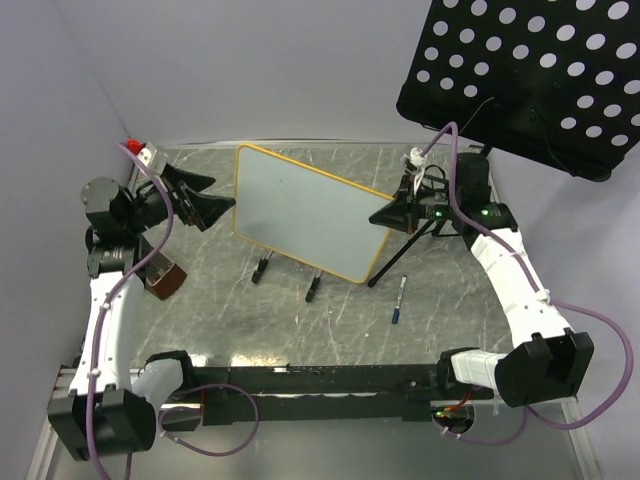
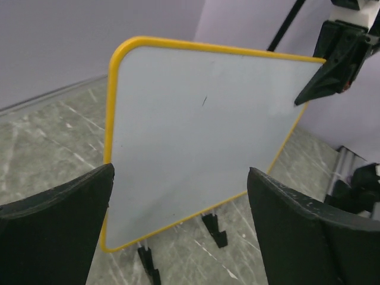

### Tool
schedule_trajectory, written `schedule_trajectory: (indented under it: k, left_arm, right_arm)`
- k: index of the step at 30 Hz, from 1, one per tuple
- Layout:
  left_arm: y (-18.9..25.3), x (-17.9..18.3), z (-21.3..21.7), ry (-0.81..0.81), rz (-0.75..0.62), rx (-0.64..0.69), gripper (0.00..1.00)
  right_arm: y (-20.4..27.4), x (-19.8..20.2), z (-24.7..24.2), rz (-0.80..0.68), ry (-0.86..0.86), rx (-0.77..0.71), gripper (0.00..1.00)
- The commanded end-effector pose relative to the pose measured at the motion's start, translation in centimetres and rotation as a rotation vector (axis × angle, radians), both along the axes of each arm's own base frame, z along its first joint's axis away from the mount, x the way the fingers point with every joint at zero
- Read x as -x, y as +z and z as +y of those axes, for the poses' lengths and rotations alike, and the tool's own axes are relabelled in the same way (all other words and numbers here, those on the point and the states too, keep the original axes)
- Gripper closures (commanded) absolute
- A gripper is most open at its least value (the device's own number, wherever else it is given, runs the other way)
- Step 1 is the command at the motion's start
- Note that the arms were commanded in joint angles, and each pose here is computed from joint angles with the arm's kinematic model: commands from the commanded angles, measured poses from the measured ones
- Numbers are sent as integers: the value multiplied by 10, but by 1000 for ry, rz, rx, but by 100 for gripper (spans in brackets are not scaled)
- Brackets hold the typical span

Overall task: Write a sentence on the whiteboard
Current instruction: Pass from the right arm to the left

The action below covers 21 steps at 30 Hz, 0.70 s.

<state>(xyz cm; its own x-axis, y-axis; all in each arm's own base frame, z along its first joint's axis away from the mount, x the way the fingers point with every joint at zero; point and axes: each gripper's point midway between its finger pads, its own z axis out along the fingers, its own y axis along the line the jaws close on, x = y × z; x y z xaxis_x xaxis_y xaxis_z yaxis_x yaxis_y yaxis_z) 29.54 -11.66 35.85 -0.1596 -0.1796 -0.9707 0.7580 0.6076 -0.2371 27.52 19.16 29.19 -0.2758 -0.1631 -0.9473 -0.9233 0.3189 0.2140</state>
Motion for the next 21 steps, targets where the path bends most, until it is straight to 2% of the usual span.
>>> schedule_trajectory:
  k: [1,8,14,16,18,20,21]
  left_arm:
    - [6,5,-4,-128,-8,-15,1]
    - [11,7,-5,-192,-70,-89,2]
    - [-4,34,-19,-382,-113,-95,4]
    - [-9,43,-29,-437,-123,-102,7]
    - [-19,50,-35,-463,-75,-96,12]
    - [-23,51,-38,-472,-122,-124,14]
    - [-21,53,-40,-487,-149,-129,18]
  right_arm:
    - [69,29,5,-220,158,-51,100]
    - [82,54,1,-214,200,-30,100]
    - [83,70,0,-204,232,-32,100]
    - [87,73,1,-204,241,-41,100]
    - [92,74,1,-206,247,-50,100]
    - [96,78,3,-193,269,-71,100]
    - [97,79,4,-182,278,-80,100]
